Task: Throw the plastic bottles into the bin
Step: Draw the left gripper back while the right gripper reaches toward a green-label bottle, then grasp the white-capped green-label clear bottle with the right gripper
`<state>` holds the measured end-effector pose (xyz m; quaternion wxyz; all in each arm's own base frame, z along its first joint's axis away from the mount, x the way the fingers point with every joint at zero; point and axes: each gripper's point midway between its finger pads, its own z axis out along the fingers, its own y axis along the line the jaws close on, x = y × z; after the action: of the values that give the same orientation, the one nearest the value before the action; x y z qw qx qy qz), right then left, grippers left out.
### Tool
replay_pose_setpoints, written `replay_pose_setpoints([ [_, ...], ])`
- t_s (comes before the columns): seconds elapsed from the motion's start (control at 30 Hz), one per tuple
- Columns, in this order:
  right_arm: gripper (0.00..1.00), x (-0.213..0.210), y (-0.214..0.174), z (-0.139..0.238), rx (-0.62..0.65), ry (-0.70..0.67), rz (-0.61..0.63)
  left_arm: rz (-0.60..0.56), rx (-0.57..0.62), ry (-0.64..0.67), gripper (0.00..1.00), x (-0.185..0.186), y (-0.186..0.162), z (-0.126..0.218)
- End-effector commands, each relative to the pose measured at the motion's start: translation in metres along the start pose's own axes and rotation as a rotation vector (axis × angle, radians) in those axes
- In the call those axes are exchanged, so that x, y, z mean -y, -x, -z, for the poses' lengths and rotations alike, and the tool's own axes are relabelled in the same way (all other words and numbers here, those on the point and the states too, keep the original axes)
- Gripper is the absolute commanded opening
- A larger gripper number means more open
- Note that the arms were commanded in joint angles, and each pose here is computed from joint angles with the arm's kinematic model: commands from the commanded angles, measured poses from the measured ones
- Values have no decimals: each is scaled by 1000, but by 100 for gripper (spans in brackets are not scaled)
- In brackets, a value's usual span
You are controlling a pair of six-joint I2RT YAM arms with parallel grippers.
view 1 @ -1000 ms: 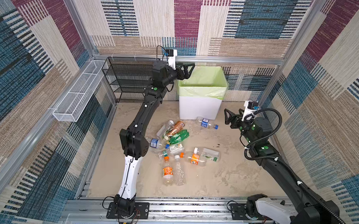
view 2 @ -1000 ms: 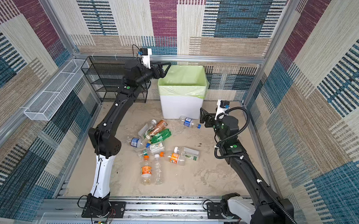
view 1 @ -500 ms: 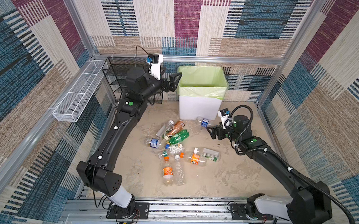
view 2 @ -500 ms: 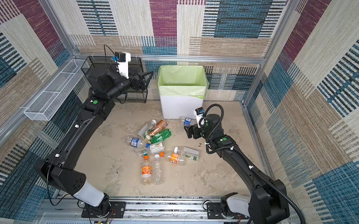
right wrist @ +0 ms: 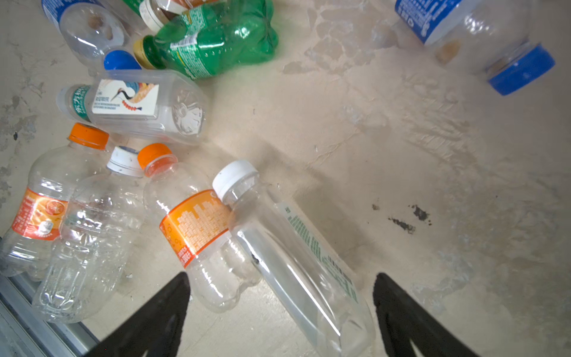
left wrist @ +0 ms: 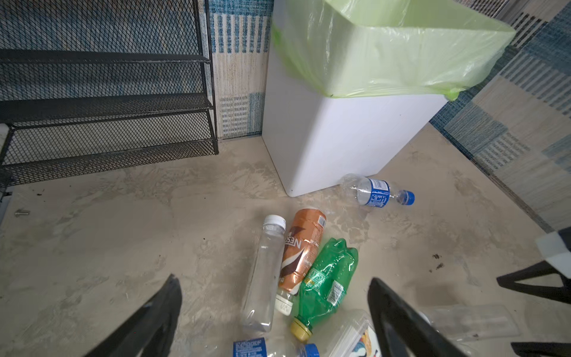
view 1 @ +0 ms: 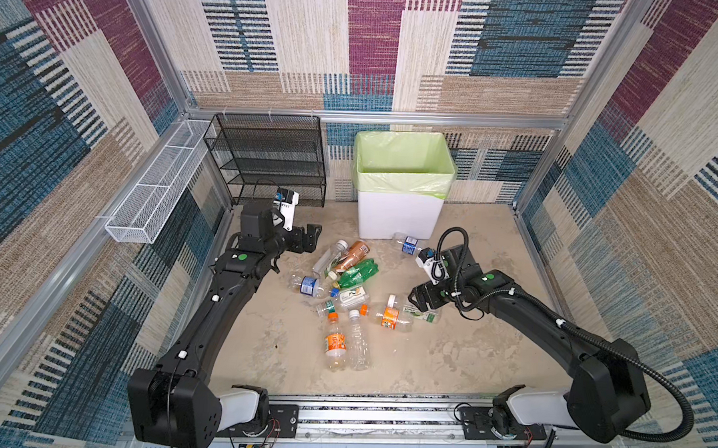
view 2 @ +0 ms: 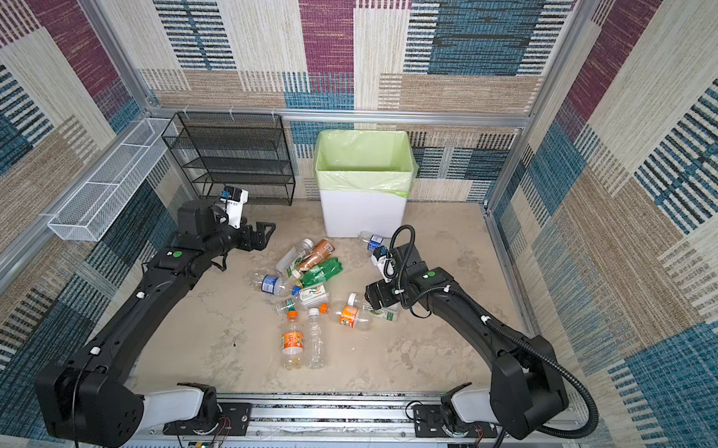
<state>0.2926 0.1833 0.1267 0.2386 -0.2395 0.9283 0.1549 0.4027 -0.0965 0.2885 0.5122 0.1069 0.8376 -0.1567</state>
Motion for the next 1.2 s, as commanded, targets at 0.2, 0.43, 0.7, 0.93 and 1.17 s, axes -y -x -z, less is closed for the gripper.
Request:
replay_pose_setpoints([
  [0.2,93,11,-24,-19,-138,-61,47,11,48,-61,92,3,10,2],
  [0.43,90,15,-28,-37,-173,-84,86,23,49,-63,92,1,10,2],
  [0.7,74,12,-21,-56,-164,-56,109,25,46,-48,92,-3,8,2],
  [0.93,56,11,-18,-55,-147,-57,112,28,45,-45,92,-5,7,2],
  [1.17,45,13,1,-42,-60,-84,90,29,49,-51,91,-4,8,4],
])
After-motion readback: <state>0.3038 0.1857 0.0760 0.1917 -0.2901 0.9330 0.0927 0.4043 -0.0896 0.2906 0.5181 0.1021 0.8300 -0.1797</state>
